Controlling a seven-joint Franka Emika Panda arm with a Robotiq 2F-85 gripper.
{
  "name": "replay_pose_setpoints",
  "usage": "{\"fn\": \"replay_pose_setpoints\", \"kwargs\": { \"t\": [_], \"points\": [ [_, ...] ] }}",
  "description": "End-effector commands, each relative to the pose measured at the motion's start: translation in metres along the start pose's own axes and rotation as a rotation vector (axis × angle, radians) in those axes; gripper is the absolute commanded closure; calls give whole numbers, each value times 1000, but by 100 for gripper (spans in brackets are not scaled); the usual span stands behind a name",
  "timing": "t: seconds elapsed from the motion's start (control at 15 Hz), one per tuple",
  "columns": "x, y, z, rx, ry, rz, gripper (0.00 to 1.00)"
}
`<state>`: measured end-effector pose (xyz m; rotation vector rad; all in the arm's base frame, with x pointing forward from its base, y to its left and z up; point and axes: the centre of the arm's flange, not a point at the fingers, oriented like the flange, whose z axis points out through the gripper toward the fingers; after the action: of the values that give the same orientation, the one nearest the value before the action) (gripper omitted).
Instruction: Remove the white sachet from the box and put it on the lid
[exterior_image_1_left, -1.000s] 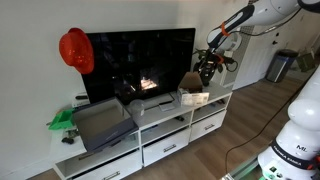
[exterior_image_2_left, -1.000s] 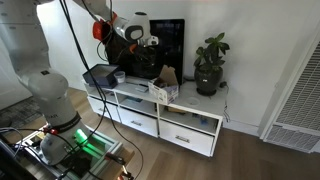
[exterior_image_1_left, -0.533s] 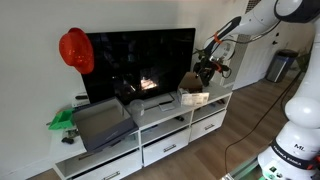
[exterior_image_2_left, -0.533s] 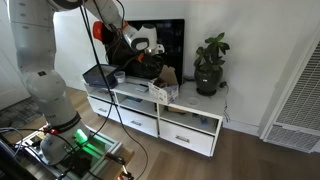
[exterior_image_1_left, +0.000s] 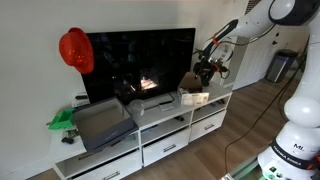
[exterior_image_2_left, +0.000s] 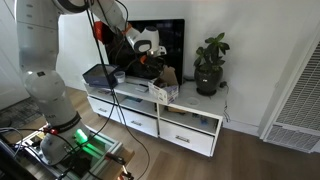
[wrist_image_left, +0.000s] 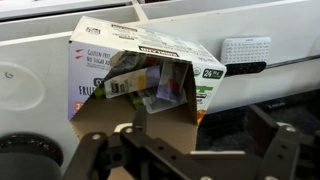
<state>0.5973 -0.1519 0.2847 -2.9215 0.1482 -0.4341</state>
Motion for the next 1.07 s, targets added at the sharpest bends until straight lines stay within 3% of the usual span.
{"fn": "replay_pose_setpoints", "kwargs": {
  "t": [0.0,0.87,0.93,1.0],
  "points": [
    [8,17,19,-17,16,24,0],
    [42,57,123,76,4,37,0],
    [44,56,129,80,4,37,2],
    [48,56,136,84,8,34,11]
  ]
}}
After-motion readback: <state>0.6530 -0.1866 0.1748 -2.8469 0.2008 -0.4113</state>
